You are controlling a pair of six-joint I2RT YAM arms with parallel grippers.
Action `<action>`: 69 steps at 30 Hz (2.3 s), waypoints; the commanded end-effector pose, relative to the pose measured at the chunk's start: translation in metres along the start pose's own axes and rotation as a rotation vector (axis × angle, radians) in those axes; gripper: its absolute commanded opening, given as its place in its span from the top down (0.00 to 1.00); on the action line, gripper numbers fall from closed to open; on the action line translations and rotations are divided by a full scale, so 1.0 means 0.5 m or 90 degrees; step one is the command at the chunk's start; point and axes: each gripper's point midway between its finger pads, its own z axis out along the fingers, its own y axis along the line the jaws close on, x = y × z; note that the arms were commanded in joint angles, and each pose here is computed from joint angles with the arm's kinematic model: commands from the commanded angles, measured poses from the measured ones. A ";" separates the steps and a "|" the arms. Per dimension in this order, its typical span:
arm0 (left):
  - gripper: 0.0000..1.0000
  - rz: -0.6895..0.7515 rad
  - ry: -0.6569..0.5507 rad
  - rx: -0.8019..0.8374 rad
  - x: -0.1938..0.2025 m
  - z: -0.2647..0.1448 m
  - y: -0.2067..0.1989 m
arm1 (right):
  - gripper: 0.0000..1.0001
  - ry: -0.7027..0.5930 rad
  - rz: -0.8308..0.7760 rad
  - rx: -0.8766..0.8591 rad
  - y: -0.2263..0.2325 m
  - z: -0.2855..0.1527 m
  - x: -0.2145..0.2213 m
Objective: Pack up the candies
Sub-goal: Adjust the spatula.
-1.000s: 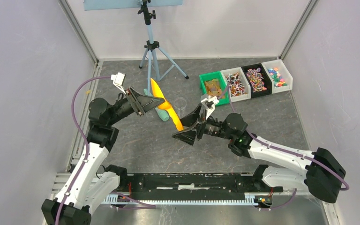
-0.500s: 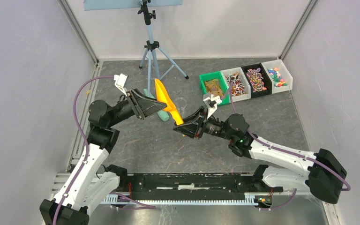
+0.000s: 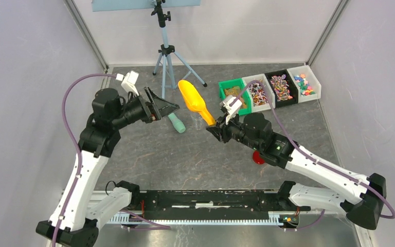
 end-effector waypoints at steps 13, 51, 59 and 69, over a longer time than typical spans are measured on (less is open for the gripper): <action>0.16 0.018 0.197 -0.118 0.040 0.044 0.091 | 0.96 0.134 -0.274 0.015 -0.052 -0.072 0.032; 0.98 -0.208 0.229 0.052 0.071 0.018 0.051 | 0.06 -0.103 -0.235 -0.189 0.029 -0.072 -0.073; 0.98 -0.201 0.211 0.118 0.069 0.006 0.016 | 0.03 -0.150 -0.152 -0.258 0.031 -0.085 -0.138; 0.98 -0.231 0.202 0.120 0.070 0.020 0.031 | 0.38 -0.130 -0.132 -0.278 0.039 -0.088 -0.119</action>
